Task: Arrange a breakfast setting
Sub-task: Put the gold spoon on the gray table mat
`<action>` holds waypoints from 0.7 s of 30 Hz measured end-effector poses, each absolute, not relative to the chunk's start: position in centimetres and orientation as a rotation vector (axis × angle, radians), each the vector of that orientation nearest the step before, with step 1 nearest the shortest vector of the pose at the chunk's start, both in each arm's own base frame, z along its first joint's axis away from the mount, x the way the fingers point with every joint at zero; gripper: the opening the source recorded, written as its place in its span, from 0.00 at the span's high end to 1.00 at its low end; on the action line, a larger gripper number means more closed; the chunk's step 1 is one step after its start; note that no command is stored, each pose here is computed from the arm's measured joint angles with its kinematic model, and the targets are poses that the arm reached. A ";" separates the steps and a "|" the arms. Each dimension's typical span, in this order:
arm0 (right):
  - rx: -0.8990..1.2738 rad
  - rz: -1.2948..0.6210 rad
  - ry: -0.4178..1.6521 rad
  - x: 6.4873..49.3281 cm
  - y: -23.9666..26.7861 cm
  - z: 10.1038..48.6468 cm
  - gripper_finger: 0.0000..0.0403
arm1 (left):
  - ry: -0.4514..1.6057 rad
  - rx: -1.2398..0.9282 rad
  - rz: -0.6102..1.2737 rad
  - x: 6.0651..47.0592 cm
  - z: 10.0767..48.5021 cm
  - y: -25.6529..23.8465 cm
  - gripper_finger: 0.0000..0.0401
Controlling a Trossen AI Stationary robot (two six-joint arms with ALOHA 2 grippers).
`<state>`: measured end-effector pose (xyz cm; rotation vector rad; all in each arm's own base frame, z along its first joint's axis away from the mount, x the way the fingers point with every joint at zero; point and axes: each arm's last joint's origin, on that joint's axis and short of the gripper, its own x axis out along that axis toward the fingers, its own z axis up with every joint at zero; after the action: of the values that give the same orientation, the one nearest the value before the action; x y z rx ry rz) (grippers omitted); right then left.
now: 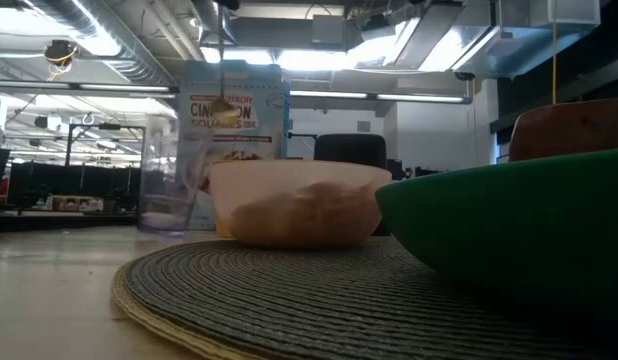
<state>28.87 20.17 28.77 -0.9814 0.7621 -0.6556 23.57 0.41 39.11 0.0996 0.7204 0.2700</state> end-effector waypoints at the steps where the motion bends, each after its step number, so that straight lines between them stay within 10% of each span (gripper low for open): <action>1: -0.979 -0.654 0.765 28.9 20.2 28.8 0.15 | 0.746 0.112 0.289 23.8 39.2 0.4 1.00; 21: -0.978 -0.578 0.765 27.0 20.9 30.4 0.15 | 0.665 0.065 0.056 27.5 40.4 2.2 1.00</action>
<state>27.05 20.92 30.36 -0.9779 0.7646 -0.5779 27.47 2.19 40.36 0.0653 0.6655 0.0556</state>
